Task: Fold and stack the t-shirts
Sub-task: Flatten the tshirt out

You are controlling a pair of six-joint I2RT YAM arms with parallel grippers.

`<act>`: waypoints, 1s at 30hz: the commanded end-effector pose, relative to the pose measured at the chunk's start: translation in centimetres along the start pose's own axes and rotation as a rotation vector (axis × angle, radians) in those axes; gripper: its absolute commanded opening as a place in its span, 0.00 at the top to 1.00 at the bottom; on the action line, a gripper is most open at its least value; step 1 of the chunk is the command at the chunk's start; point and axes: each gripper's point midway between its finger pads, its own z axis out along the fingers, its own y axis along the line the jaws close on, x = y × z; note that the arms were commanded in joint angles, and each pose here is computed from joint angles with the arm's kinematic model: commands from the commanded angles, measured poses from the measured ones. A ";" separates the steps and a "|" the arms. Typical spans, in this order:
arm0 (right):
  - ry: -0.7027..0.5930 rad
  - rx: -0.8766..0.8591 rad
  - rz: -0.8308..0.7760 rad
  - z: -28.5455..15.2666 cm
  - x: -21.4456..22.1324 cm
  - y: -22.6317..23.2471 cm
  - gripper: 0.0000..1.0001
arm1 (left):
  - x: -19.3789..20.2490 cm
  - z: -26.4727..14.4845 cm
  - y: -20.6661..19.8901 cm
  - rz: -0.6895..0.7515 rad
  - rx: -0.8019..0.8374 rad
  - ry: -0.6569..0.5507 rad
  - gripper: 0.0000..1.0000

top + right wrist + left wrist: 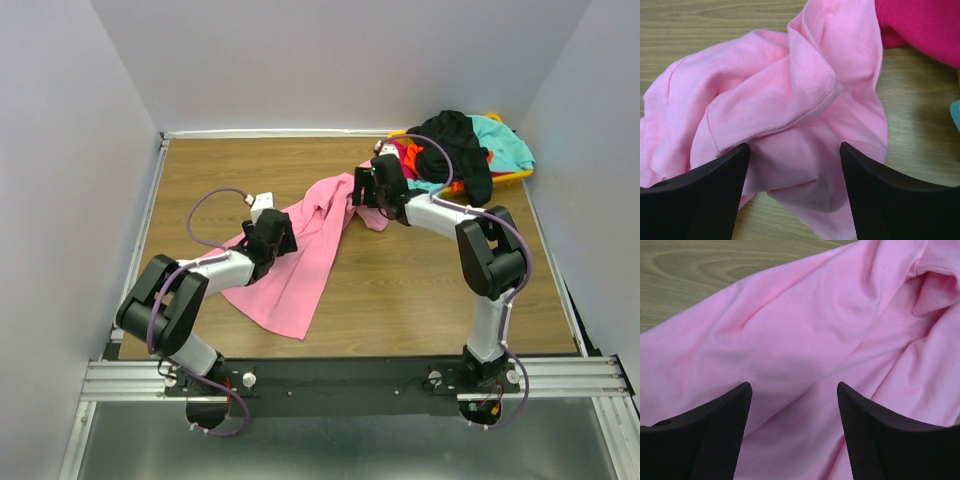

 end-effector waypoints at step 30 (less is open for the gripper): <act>0.043 -0.125 0.032 -2.5 2.5 0.5 0.94 | 1.2 3.6 -0.2 0.224 -0.219 0.114 1.00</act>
